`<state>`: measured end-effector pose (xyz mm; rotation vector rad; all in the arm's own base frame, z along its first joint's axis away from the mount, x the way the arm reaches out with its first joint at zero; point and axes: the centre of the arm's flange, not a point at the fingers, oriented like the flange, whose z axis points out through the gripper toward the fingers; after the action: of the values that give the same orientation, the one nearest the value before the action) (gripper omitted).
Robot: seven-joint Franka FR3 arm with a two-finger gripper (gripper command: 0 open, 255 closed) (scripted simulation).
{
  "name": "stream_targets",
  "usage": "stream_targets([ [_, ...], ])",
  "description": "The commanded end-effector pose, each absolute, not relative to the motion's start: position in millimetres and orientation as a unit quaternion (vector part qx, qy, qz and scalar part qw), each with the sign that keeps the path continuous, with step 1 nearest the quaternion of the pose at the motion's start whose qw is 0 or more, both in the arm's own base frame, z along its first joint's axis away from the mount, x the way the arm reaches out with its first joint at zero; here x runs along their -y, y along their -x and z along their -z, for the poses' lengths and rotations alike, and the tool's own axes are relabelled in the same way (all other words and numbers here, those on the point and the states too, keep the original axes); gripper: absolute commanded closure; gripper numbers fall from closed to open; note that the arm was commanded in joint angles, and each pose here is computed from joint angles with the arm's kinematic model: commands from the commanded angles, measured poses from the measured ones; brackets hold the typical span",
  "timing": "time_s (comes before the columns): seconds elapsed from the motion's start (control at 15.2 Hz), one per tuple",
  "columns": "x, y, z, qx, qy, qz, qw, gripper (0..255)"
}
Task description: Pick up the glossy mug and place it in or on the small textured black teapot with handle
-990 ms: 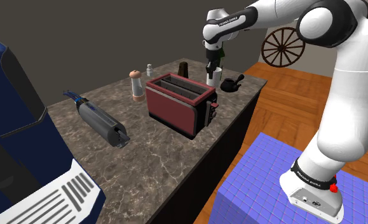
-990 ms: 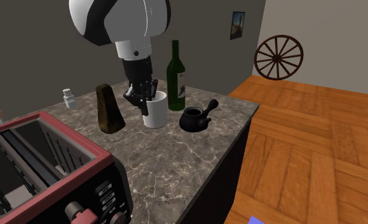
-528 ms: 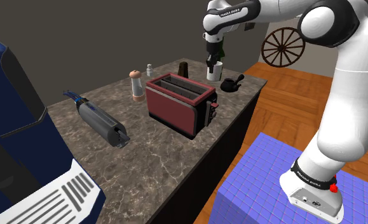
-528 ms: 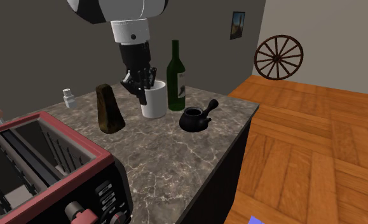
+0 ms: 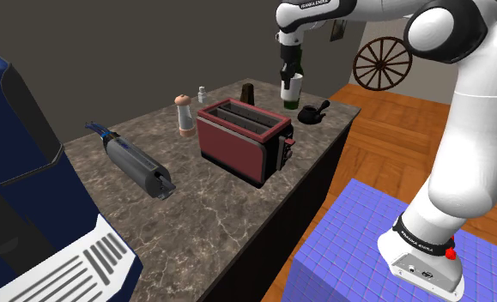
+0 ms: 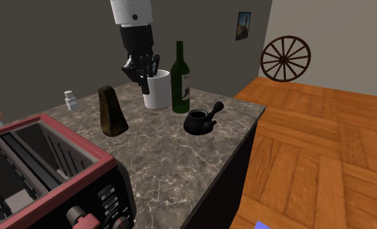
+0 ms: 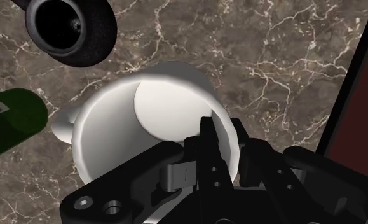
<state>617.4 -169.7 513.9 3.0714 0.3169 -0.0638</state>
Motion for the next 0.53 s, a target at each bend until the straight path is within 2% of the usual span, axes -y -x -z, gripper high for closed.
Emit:
stream_targets([
  [0.0, 182, -614, -519, -0.103, -0.994, 0.021, 0.027, 255],
  [0.46, 271, -592, -528, -0.103, -0.994, 0.021, 0.027, 255],
])
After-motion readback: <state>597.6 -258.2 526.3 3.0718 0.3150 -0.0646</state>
